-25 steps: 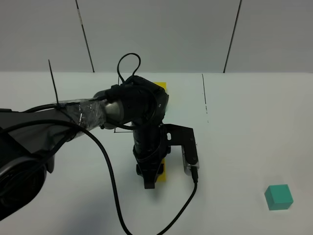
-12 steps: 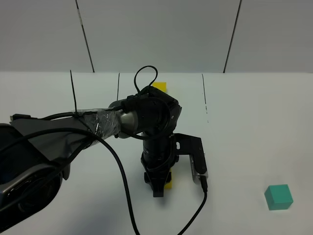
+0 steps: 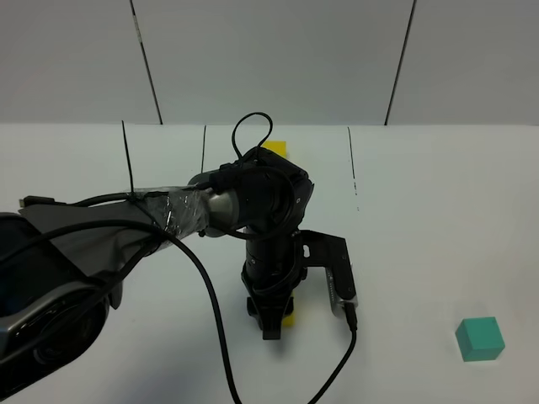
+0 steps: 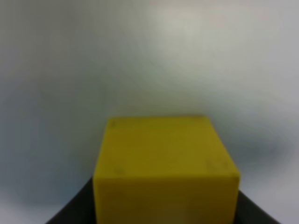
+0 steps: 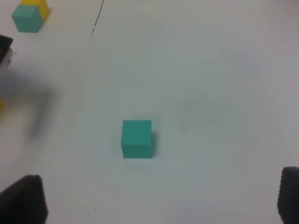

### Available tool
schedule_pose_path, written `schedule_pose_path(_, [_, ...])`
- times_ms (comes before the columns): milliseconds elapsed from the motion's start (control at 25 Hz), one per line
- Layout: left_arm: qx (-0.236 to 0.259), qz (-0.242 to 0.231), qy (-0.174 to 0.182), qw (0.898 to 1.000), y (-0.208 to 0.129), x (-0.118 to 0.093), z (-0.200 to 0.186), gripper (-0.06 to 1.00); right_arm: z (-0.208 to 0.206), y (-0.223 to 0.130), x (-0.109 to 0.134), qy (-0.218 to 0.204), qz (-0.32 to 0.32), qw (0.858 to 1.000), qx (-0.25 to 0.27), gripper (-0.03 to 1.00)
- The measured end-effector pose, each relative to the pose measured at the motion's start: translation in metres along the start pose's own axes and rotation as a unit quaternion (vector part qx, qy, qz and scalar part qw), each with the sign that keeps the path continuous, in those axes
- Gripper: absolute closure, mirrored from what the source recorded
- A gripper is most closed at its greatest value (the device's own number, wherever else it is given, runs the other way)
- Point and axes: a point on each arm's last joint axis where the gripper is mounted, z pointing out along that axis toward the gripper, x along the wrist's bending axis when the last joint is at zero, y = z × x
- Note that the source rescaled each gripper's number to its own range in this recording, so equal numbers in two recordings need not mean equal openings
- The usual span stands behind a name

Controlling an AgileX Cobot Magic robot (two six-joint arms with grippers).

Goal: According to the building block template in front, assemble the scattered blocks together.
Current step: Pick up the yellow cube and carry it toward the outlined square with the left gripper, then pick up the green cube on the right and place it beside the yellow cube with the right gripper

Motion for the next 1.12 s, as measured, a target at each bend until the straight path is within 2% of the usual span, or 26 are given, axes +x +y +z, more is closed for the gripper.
schedule_pose_path(80, [0.009, 0.000, -0.010, 1.000, 0.000, -0.001, -0.004, 0.83, 0.000, 0.000, 0.000, 0.000, 0.000, 1.000, 0.000, -0.03])
schedule_pose_path(120, [0.011, -0.001, -0.013, 1.000, 0.000, 0.000, -0.006, 0.74, 0.000, 0.000, 0.000, 0.000, 0.000, 1.000, 0.000, -0.03])
schedule_pose_path(280, [0.007, -0.004, -0.009, 1.000, 0.004, 0.003, -0.024, 0.26, 0.000, 0.000, 0.000, 0.000, 0.000, 1.000, 0.000, -0.03])
schedule_pose_path(360, [-0.008, -0.013, 0.006, 1.000, 0.009, 0.007, -0.034, 0.09, 0.000, 0.000, 0.000, 0.000, 0.000, 1.000, 0.000, -0.03])
schedule_pose_path(400, [-0.014, -0.021, 0.011, 1.000, 0.010, 0.008, -0.039, 0.04, 0.000, 0.000, 0.000, 0.000, 0.000, 1.000, 0.000, -0.03])
schedule_pose_path(560, [-0.029, -0.056, 0.030, 0.998, 0.009, 0.007, -0.058, -0.01, 0.000, 0.000, 0.000, 0.000, 0.000, 1.000, 0.000, -0.03])
schedule_pose_path(720, [-0.027, -0.135, 0.083, 0.987, -0.010, 0.017, -0.087, -0.01, 0.000, 0.000, 0.000, 0.000, 0.000, 1.000, 0.000, -0.03])
schedule_pose_path(840, [-0.031, -0.215, 0.108, 0.970, -0.050, 0.040, -0.108, -0.01, 0.000, 0.000, 0.000, 0.000, 0.000, 1.000, 0.000, -0.03])
schedule_pose_path(920, [-0.029, -0.271, 0.109, 0.956, -0.090, 0.054, -0.116, 0.00, 0.000, 0.000, 0.000, 0.000, 0.000, 1.000, 0.000, -0.03])
schedule_pose_path(1000, [-0.030, -0.321, 0.095, 0.942, -0.130, 0.062, -0.119, 0.00, 0.000, 0.000, 0.000, 0.000, 0.000, 1.000, 0.000, -0.03])
schedule_pose_path(1120, [-0.054, -0.404, 0.047, 0.912, -0.194, 0.061, -0.123, 0.01, 0.000, 0.000, 0.000, 0.000, 0.000, 1.000, 0.000, -0.03])
